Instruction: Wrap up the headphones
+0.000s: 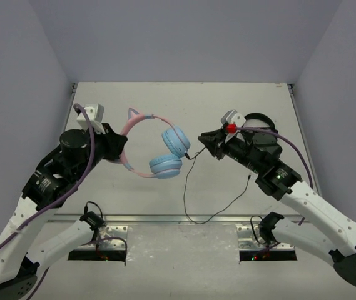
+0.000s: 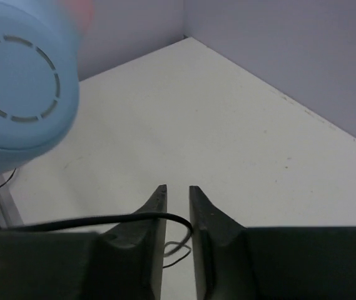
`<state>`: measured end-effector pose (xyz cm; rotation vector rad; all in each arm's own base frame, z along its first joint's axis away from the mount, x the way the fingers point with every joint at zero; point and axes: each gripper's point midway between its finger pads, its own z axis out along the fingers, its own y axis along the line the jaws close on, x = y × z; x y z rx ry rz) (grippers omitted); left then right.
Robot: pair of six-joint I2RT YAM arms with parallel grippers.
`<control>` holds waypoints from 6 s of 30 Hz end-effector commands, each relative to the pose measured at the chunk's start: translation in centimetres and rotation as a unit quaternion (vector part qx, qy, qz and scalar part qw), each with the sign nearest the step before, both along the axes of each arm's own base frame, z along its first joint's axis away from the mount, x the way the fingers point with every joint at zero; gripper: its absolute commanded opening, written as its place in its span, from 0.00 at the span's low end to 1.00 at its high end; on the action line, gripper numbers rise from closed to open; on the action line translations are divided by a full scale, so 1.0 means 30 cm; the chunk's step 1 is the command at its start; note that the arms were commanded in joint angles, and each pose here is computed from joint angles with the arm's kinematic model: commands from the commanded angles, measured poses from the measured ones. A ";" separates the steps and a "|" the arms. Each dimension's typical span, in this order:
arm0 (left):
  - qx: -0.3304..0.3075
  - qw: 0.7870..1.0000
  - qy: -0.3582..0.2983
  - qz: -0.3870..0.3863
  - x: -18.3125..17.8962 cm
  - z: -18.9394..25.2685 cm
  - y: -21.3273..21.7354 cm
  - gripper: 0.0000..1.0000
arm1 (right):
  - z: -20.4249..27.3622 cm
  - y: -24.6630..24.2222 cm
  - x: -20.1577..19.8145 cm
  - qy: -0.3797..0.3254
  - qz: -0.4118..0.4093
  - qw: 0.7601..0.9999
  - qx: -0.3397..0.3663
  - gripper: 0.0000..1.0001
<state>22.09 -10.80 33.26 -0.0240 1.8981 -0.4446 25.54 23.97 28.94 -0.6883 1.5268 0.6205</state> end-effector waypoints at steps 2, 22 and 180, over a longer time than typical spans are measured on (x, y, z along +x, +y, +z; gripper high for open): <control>-0.060 0.995 -0.078 -0.030 0.017 0.162 -0.056 0.00 | 0.104 0.009 -0.015 -0.076 0.026 0.997 0.005 0.09; 0.016 0.942 -0.057 -0.330 -0.095 -0.063 -0.351 0.00 | 0.114 -0.030 -0.043 -0.060 0.048 0.991 -0.113 0.06; 0.176 0.972 -0.012 -0.158 0.053 -0.410 -0.258 0.00 | 0.237 0.143 0.054 -0.133 -0.027 0.915 -0.380 0.02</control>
